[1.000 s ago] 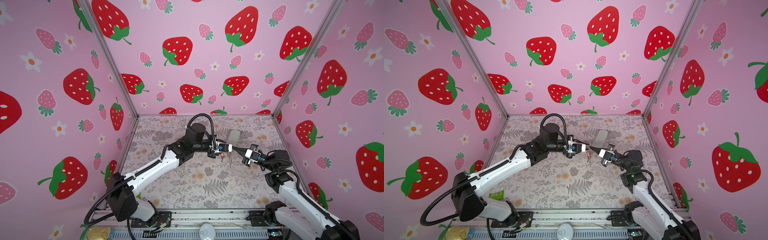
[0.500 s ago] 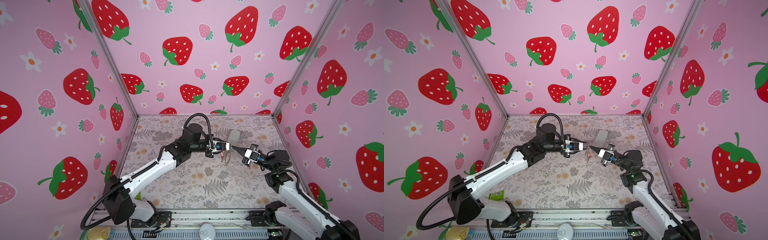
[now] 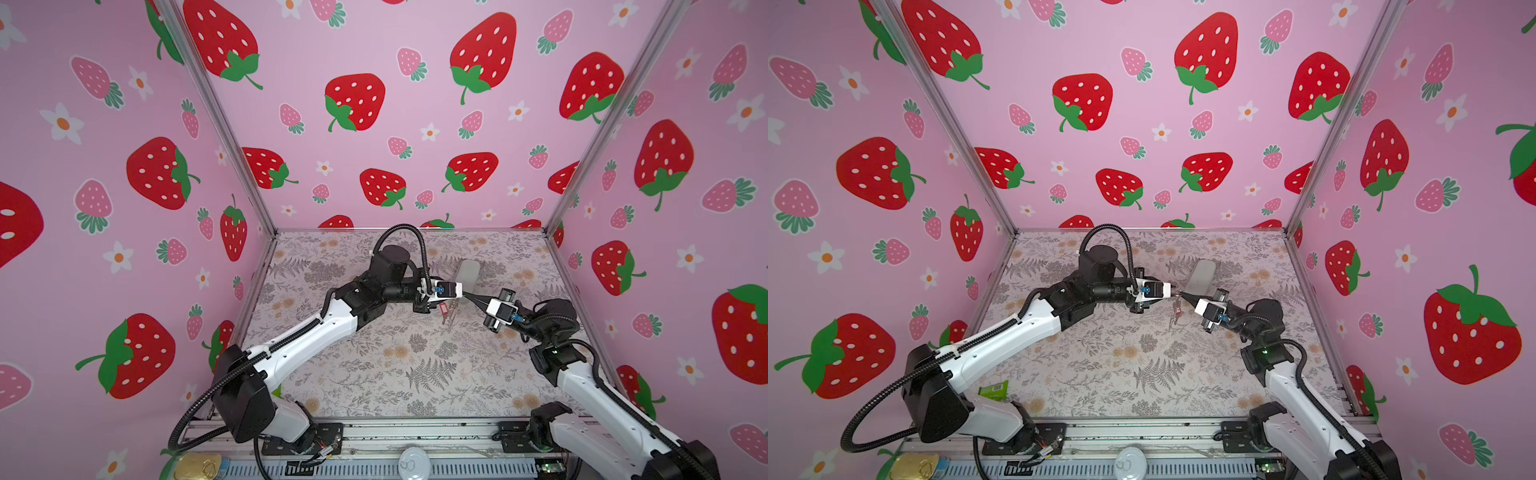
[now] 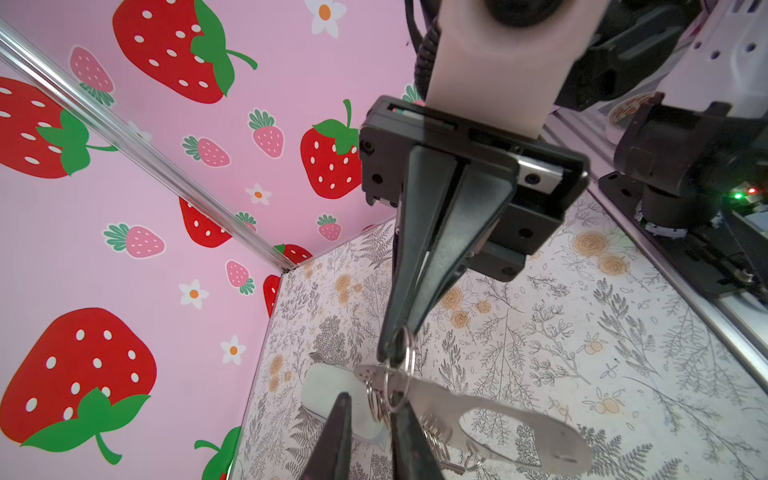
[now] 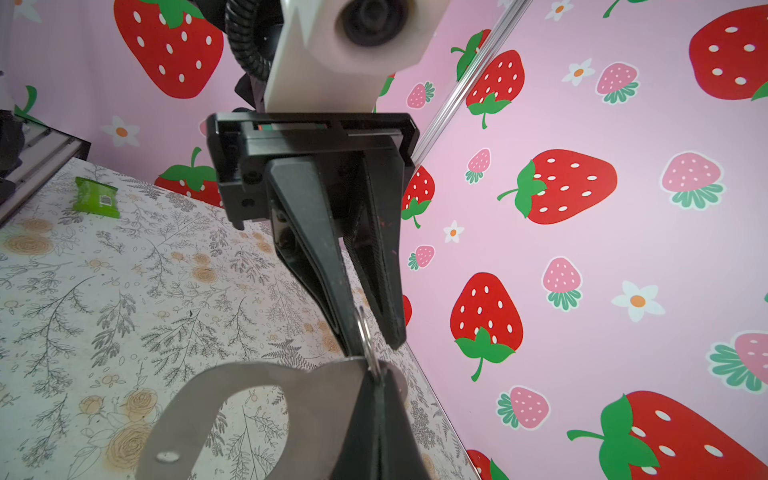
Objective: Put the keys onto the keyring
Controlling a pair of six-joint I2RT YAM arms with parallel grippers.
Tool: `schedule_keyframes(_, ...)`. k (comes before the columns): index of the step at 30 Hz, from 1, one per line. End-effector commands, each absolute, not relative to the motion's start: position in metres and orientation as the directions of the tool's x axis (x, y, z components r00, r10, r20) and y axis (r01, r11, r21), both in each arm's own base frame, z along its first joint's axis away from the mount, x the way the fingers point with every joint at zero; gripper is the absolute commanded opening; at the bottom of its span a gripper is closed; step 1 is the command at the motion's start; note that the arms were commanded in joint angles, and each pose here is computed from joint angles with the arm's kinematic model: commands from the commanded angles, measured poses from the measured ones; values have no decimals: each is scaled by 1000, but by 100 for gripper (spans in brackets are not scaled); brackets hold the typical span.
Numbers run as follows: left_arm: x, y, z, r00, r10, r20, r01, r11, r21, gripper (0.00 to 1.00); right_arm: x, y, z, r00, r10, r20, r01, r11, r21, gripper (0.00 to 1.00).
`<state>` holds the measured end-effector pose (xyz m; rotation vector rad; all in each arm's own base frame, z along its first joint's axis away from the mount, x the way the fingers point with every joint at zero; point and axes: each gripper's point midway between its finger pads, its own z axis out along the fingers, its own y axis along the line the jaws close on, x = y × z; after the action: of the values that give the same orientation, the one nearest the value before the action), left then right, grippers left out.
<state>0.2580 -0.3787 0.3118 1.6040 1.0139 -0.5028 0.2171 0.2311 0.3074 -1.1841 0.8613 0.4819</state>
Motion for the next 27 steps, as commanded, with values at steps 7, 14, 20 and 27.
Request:
schedule_keyframes(7,256,-384,326,569,326,-755,805,-32,593,12,216,231,317,637,-102,-764,-703,330,-630,2)
schedule_keyframes(14,254,-386,328,570,313,-759,807,-42,589,0,216,231,318,632,-96,-769,-708,331,-623,5)
schedule_keyframes(20,250,-386,333,578,279,-766,804,-37,593,0,216,230,318,628,-93,-773,-709,340,-617,11)
schedule_keyframes(27,247,-386,335,582,249,-774,803,-32,594,0,214,230,321,629,-79,-773,-712,342,-614,13)
